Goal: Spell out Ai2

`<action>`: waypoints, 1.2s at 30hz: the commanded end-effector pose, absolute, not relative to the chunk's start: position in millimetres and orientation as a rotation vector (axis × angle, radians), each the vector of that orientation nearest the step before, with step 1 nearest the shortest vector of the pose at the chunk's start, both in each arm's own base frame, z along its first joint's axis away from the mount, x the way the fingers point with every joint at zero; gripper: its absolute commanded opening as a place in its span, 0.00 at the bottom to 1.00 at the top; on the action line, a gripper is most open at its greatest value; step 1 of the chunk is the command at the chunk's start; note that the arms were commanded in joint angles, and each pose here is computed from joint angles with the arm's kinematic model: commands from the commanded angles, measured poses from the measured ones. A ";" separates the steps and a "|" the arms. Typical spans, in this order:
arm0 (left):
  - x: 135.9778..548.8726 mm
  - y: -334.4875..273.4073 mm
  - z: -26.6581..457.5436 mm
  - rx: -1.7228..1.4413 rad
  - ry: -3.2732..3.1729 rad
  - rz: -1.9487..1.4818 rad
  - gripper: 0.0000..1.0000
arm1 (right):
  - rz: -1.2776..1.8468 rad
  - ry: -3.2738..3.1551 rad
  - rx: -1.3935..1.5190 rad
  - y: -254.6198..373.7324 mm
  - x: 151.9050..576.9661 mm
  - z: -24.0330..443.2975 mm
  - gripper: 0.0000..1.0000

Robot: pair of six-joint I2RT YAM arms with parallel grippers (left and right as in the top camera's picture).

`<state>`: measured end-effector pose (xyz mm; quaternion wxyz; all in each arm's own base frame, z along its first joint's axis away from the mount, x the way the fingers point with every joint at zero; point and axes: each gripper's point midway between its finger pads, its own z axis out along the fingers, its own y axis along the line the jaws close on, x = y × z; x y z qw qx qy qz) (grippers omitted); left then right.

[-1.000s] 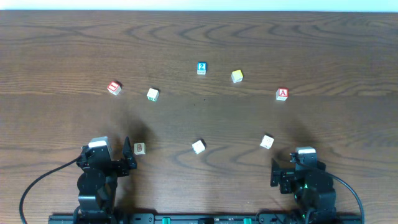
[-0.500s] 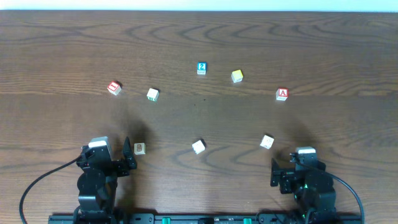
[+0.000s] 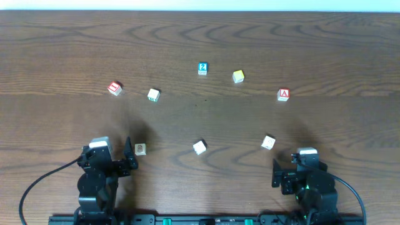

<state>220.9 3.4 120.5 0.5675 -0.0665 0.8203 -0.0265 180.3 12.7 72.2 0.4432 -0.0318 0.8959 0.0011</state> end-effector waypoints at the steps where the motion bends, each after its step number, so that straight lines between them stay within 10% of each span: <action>1: 223.6 -17.2 123.4 -0.090 1.907 -0.190 0.95 | -0.005 2.225 -0.083 11.5 180.1 68.1 0.99; 36: 399.1 47.7 146.4 -0.462 2.404 0.030 0.95 | -0.005 2.225 -0.083 11.5 180.1 68.2 0.99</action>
